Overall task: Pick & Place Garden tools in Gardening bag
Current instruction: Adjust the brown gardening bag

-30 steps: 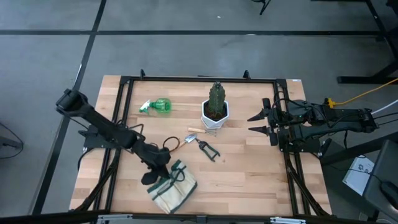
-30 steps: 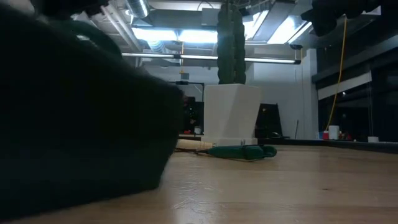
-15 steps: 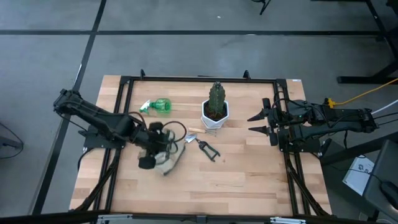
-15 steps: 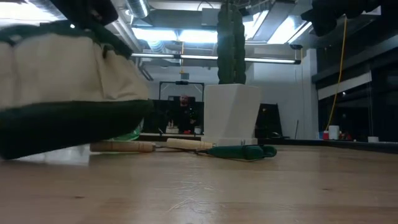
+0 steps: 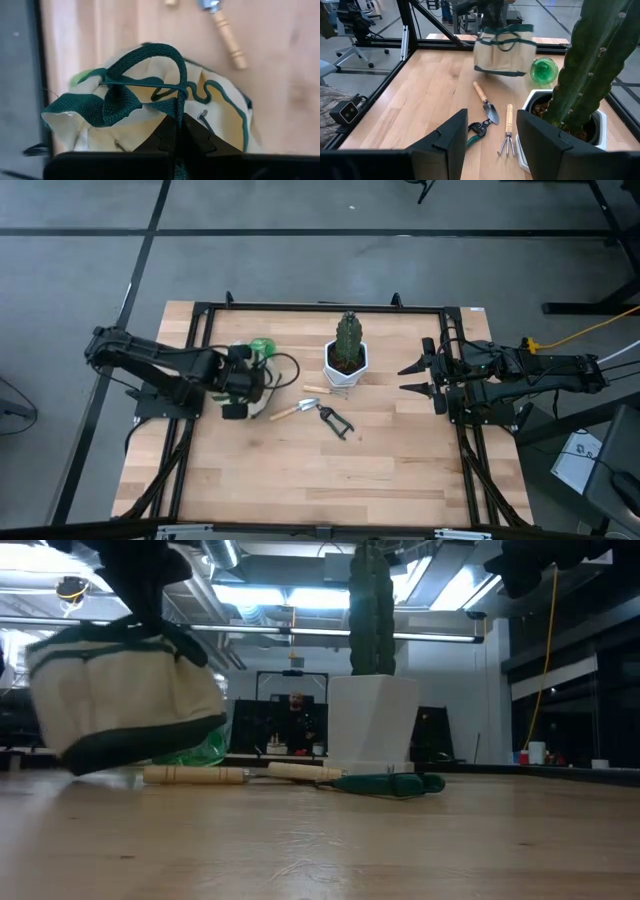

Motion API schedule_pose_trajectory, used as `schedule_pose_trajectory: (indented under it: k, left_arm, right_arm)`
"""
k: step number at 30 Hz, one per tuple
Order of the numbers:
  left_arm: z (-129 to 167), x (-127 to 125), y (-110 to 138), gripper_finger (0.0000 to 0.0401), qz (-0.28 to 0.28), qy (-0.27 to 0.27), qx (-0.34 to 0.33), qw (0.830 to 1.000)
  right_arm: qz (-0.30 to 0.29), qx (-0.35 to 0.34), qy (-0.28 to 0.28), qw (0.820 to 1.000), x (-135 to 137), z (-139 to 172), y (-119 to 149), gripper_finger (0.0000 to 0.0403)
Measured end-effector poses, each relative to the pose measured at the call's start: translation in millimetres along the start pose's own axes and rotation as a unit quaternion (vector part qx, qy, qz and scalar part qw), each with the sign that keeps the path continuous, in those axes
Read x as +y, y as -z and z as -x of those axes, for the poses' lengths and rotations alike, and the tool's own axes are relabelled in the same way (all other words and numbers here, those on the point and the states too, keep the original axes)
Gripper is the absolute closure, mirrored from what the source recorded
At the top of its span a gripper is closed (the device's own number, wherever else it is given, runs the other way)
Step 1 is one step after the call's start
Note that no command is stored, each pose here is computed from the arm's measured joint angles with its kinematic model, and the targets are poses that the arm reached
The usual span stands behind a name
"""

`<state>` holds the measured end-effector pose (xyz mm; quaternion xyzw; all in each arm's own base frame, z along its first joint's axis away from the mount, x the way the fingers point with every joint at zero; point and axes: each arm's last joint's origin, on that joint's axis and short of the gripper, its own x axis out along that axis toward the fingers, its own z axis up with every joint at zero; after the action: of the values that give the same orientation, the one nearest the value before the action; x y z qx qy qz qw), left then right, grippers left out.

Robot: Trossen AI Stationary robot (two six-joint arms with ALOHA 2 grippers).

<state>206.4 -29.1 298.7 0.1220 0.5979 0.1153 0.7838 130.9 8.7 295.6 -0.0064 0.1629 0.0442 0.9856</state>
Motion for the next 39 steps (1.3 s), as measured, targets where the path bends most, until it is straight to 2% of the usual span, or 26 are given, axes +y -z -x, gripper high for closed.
schedule_pose_trajectory:
  k: [3, 8, 15, 21, 24, 32, 36, 39]
  left_arm:
    - [-6, 9, -3, 0.0396, -0.001, -0.018, 0.010, 1.000]
    - [-21, 15, -12, 0.0396, 0.004, -0.015, 0.028, 0.999]
    - [-61, 2, -36, 0.0395, -0.037, -0.010, 0.050, 0.998]
    - [-70, -4, -43, 0.0389, -0.010, 0.023, 0.042, 0.999]
    - [-66, -4, -43, 0.0378, -0.001, 0.046, 0.030, 0.999]
    - [-35, 6, -41, 0.0325, 0.027, 0.048, -0.027, 0.998]
    - [-16, 13, -30, 0.0290, 0.049, 0.065, -0.037, 0.996]
    - [2, 18, -12, 0.0270, 0.070, 0.089, -0.023, 0.993]
  right_arm:
    - [0.000, 0.000, 0.000, 1.000, 0, 0, 0, 0.0231]
    - [0.000, 0.000, 0.000, 1.000, 0, 0, 0, 0.0231]
    - [0.000, 0.000, 0.000, 1.000, 0, 0, 0, 0.0231]
    - [0.000, 0.000, 0.000, 1.000, 0, 0, 0, 0.0231]
    - [0.000, 0.000, 0.000, 1.000, 0, 0, 0, 0.0231]
    - [0.000, 0.000, 0.000, 1.000, 0, 0, 0, 0.0231]
    - [0.000, 0.000, 0.000, 1.000, 0, 0, 0, 0.0231]
    - [0.000, 0.000, 0.000, 1.000, 0, 0, 0, 0.0231]
